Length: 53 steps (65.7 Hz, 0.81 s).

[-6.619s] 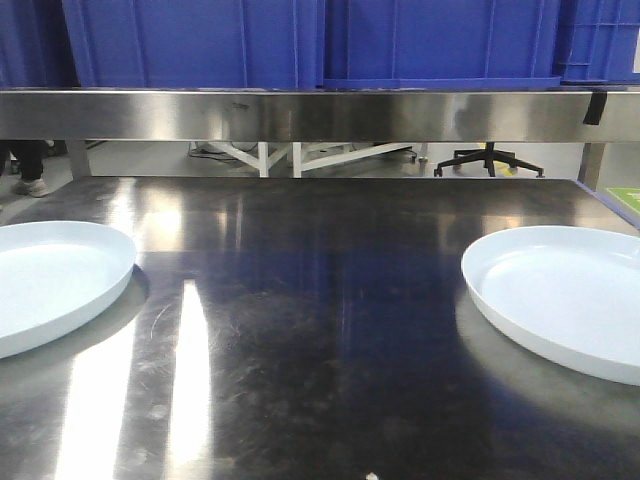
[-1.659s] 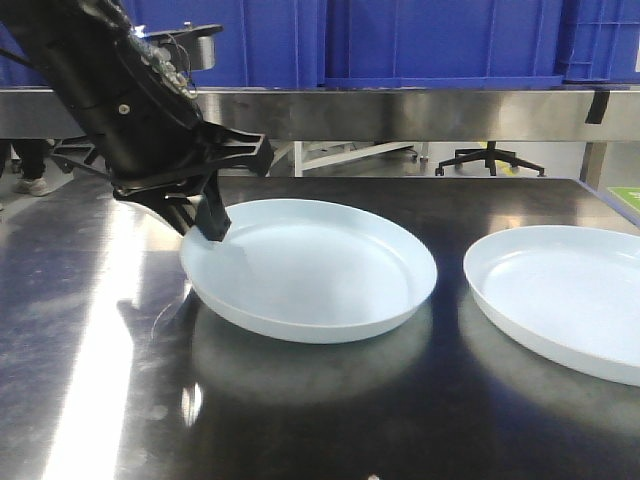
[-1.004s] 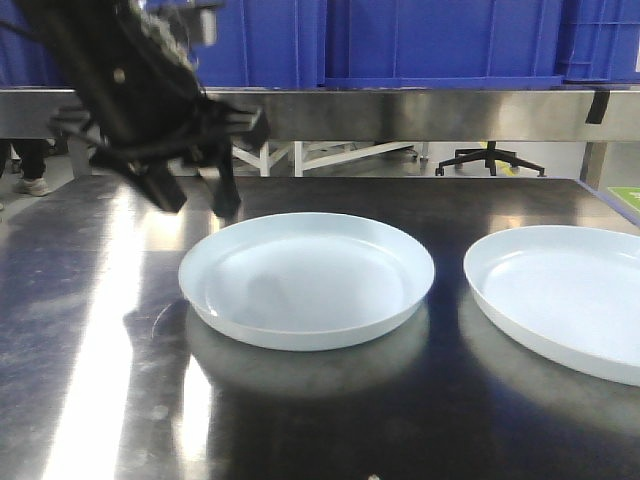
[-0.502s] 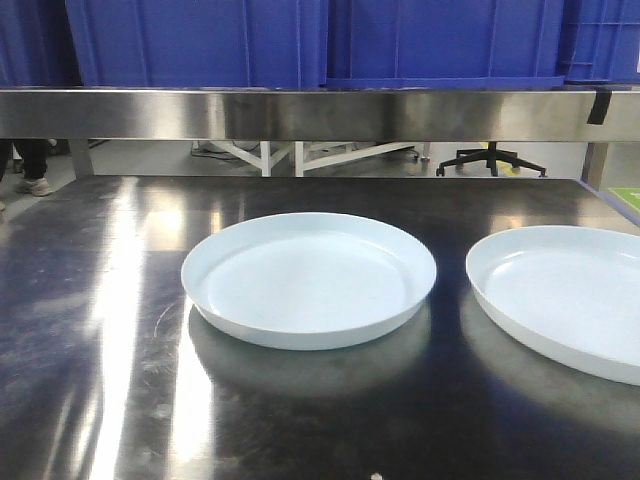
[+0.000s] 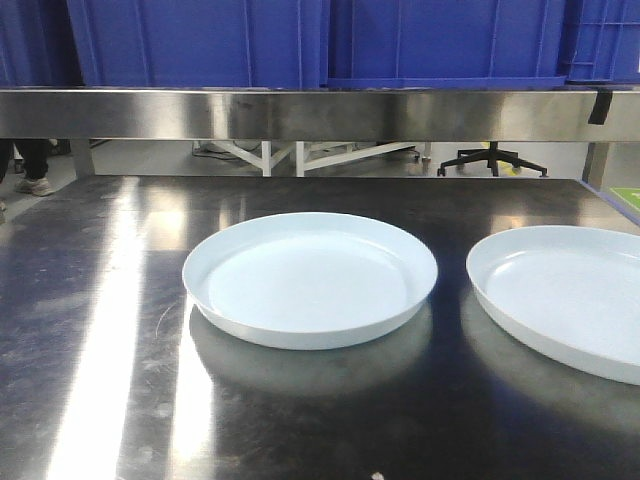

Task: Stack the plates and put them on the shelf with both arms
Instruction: 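Release the plate and raise the left gripper away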

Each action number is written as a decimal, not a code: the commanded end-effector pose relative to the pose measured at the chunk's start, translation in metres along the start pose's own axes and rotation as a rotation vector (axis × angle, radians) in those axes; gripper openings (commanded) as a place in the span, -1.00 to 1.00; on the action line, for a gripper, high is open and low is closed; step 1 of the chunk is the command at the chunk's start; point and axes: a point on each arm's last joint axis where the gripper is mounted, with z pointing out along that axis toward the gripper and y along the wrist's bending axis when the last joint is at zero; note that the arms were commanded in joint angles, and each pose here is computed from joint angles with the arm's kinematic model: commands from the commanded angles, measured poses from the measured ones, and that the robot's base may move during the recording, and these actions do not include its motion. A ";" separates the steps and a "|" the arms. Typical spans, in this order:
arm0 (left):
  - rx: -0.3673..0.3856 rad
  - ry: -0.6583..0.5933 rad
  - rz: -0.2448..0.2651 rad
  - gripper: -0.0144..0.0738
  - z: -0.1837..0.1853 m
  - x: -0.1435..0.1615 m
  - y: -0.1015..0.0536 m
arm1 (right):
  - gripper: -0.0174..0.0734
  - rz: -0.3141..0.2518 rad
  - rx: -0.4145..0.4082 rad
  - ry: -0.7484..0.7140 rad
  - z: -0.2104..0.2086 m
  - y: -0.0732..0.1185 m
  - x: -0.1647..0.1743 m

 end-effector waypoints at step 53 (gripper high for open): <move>0.023 -0.116 -0.010 -0.49 -0.004 -0.011 -0.002 | -0.43 -0.010 -0.008 -0.046 -0.006 0.002 -0.012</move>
